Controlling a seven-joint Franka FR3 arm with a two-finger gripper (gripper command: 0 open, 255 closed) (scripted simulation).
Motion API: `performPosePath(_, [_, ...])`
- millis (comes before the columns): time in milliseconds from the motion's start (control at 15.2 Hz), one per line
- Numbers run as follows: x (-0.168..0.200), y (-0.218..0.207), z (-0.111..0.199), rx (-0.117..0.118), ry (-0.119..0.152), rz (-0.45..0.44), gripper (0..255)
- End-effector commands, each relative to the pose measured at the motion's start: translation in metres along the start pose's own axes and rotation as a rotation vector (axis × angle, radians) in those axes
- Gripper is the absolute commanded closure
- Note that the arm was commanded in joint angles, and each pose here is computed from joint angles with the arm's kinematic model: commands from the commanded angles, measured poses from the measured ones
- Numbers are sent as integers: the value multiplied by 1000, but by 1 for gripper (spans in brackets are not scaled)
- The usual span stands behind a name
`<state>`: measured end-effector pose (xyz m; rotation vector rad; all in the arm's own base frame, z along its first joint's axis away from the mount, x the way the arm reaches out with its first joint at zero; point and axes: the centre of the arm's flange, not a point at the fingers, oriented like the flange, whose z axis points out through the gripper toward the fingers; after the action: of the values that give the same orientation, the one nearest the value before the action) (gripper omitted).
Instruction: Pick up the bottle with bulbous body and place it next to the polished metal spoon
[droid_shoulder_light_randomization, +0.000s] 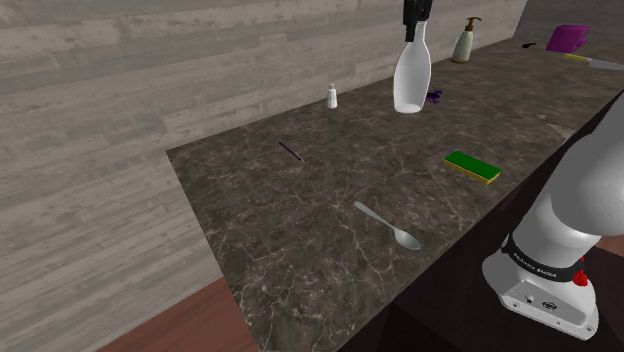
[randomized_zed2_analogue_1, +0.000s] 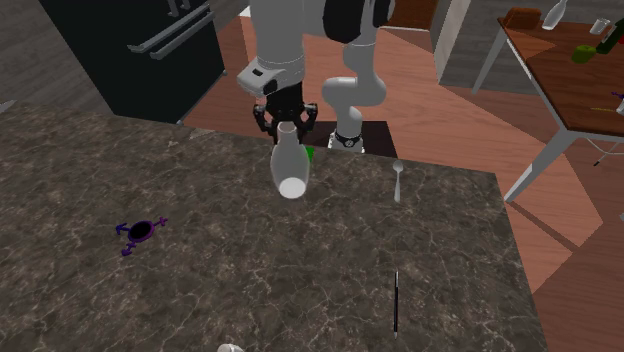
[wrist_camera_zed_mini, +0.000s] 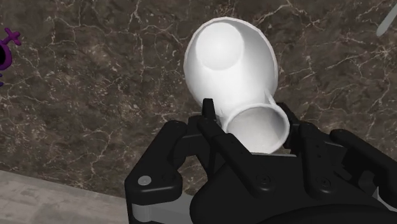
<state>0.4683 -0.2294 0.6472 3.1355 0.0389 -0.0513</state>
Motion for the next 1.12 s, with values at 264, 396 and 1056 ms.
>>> performPosePath(264, [-59, -41, -33, -1, 0, 0, 255])
performPosePath(396, [-78, -56, -44, -1, 0, 0, 255])
performPosePath(1056, [-174, -127, -101, -1, 0, 0, 255])
